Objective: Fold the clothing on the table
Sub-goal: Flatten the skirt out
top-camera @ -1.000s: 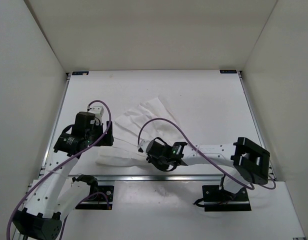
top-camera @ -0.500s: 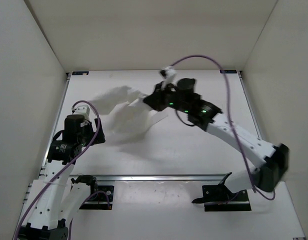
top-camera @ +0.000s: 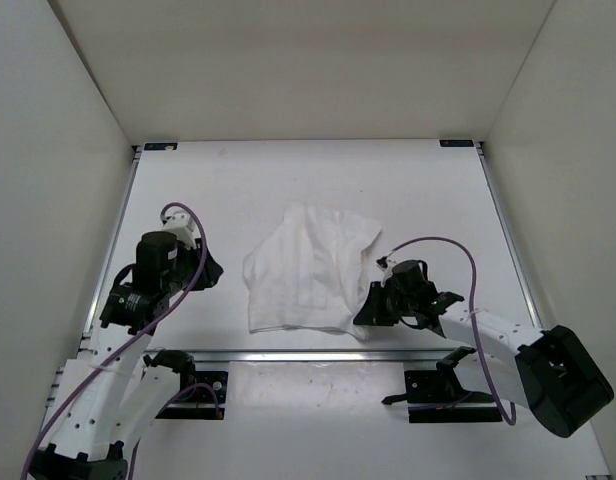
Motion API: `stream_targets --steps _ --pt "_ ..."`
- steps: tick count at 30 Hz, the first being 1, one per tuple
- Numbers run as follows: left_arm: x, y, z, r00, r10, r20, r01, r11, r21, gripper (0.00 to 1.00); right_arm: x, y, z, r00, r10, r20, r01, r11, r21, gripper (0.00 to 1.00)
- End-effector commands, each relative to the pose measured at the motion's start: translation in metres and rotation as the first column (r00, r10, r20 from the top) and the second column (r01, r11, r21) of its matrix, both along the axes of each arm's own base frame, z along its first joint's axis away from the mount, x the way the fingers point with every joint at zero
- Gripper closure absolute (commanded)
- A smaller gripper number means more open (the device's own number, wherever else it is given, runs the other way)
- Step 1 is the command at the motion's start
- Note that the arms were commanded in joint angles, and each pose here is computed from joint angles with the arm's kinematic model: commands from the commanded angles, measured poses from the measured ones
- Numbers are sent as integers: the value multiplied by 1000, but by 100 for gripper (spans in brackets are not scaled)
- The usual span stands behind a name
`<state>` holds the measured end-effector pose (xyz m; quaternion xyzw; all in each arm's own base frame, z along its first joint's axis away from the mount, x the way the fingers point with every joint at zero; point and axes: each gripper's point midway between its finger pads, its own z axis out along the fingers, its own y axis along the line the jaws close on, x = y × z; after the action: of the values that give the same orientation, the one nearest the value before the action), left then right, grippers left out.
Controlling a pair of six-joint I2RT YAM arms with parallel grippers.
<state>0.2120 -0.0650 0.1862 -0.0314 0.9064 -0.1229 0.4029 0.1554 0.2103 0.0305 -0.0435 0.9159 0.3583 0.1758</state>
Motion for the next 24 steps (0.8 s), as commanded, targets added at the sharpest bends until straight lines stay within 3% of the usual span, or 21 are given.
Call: stream_targets --steps 1,2,3,4,5,6,11,17,24 --pt "4 -62 25 979 -158 126 187 945 -267 62 21 10 37 992 -21 125 5 992 125 100" --pt "-2 -74 10 981 -181 73 195 925 -326 73 23 8 37 989 -22 149 5 994 114 100" --pt "-1 -89 3 974 -218 65 226 894 -386 75 27 6 40 987 -28 157 11 994 112 100" --pt "-5 -94 -12 971 -237 23 225 884 -410 71 29 3 38 987 -34 159 18 994 106 99" --pt "-9 -106 -17 962 -272 -1 241 855 -459 54 29 2 37 987 -37 157 21 994 103 100" --pt "-16 -112 -30 959 -279 -59 216 845 -490 44 32 0 38 985 -40 170 23 995 101 100" --pt "-31 -117 -66 965 -219 -146 105 829 -550 38 31 5 41 982 -19 187 -6 992 130 100" --pt "-43 -95 -124 948 -79 -309 -78 882 -465 33 30 7 40 979 3 202 -33 989 144 100" --pt "-47 -84 -149 924 -28 -380 -118 928 -354 37 30 7 46 971 0 238 -41 985 167 100"
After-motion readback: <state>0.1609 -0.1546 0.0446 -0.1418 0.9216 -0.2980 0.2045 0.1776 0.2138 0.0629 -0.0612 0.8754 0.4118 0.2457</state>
